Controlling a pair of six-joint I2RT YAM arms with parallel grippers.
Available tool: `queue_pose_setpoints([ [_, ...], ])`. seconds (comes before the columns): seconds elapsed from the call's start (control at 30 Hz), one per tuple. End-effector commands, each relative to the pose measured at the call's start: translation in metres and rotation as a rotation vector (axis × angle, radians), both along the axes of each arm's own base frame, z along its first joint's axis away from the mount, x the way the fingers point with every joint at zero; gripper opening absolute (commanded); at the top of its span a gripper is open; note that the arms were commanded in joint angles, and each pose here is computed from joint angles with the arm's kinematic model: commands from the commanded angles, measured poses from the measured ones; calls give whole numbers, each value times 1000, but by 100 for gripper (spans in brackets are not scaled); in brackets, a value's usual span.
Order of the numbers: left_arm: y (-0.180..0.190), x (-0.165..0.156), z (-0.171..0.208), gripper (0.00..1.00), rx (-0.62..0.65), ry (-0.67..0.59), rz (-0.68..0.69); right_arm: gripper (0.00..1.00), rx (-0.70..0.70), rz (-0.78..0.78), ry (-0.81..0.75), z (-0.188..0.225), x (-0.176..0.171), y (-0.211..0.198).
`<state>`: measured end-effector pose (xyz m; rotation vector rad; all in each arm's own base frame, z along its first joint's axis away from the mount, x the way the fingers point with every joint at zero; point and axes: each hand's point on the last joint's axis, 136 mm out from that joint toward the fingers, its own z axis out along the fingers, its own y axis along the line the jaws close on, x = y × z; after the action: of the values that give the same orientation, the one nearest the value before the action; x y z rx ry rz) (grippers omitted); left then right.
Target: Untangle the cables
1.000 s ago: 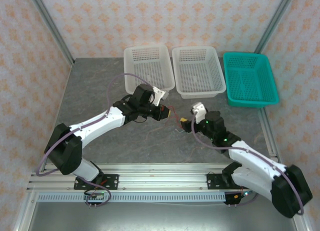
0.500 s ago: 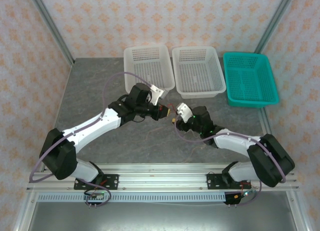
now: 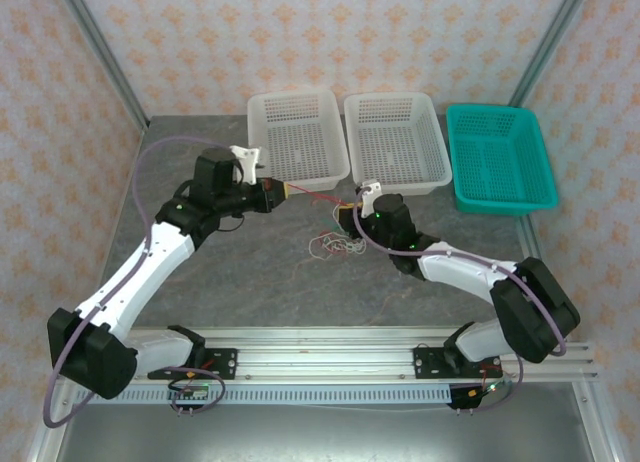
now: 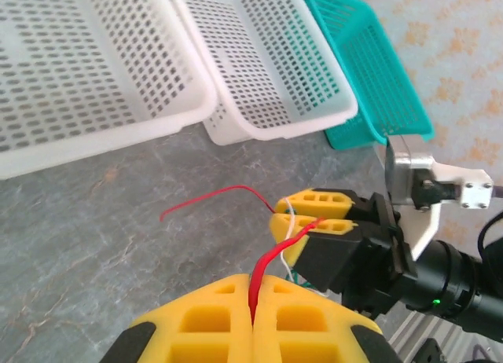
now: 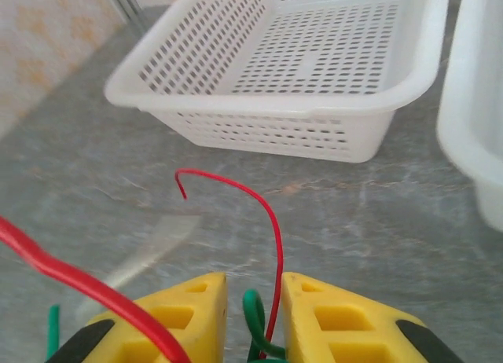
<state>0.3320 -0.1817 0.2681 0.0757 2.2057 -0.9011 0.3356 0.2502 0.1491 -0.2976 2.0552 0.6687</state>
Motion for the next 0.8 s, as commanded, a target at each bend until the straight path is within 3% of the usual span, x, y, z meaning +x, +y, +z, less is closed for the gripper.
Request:
queue_pose_setpoints([
  [0.0,59,23,70,0,-82,-172,267,30,-125,-357,430,-112,-27,-82],
  [0.13,46,27,65,0,-129,-171,201,31,-107,-291,485,-121,-36,-73],
  [0.27,22,30,46,0,-203,-122,112,14,-76,-225,440,-106,-33,-61],
  [0.47,-24,18,29,0,-129,-125,-54,1,-28,-47,285,-67,-34,-35],
  [0.6,-68,12,13,0,-94,-104,-169,0,-45,47,170,-41,-36,-23],
  [0.63,-70,14,8,3,-76,-97,-152,0,-58,33,151,-36,-33,-26],
  [0.77,-47,22,10,53,-25,-129,-26,0,-107,-23,117,-25,-24,-36],
])
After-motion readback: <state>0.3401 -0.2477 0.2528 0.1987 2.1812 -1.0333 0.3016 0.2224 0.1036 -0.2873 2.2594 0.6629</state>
